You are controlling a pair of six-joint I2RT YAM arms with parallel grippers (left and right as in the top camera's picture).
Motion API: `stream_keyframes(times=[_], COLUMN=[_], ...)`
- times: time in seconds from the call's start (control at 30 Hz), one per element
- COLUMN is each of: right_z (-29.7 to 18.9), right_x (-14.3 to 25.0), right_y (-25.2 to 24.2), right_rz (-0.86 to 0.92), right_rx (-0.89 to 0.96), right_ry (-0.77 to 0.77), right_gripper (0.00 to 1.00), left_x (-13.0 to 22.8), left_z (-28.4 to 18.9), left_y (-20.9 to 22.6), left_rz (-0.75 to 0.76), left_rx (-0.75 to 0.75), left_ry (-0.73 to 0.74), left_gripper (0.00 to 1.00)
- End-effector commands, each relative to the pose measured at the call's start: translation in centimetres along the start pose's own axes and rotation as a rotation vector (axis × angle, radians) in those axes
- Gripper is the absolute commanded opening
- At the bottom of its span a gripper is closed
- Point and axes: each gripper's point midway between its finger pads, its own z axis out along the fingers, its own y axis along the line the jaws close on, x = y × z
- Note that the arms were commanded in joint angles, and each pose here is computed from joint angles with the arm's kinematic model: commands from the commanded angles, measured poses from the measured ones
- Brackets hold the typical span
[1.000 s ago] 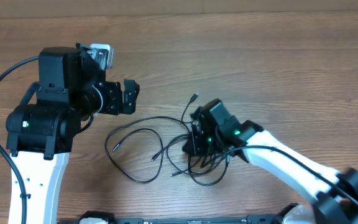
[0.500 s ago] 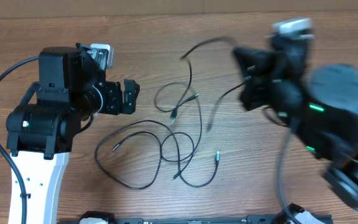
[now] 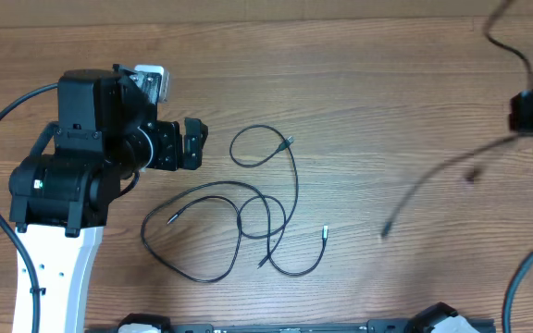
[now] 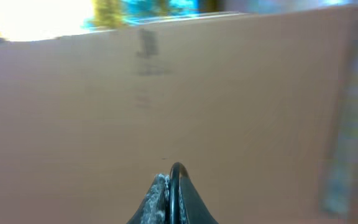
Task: Untangle cables
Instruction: 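Pull the grasped cable far to the right with the right gripper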
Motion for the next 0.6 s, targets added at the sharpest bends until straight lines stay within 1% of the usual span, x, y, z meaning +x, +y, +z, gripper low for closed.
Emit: stream_keyframes(times=[0.0,0.1,0.17,0.3,0.43,0.5,0.57], right_z=[1.4,2.7,3.9,5.5,5.9,5.3,4.4], right_x=[1.3,2.9,4.6,7.4,11.6,14.0,16.7], right_y=[-5.3,-8.4,-11.4,-17.1,-23.7,-26.9,-30.0], right_rz=[-0.082,-0.142,-0.172,-0.145,-0.049,0.040,0.164], right_rx=[0.332,0.496,0.621,0.803,0.951,1.030,1.096], right_ry=[0.042,0.109,0.176,0.276,0.417,0.479,0.544], right_gripper=[0.04,0.04,0.04,0.04,0.04,0.04,0.04], left_x=[-0.3,-0.3,-0.2,-0.3,-0.2,-0.2,-0.3], left_z=[-0.1,-0.1,-0.1,-0.1,-0.1,-0.1,-0.1], left_y=[0.0,0.0,0.0,0.0,0.0,0.0,0.0], left_rz=[-0.003,-0.003,-0.004,-0.003,-0.004,-0.004,-0.003], left_rx=[-0.003,-0.003,-0.003,-0.003,-0.003,-0.003,-0.003], left_ry=[-0.006,-0.006,-0.006,-0.006,-0.006,-0.006,-0.006], left_gripper=[1.00,1.00,1.00,0.99,1.00,1.00,0.99])
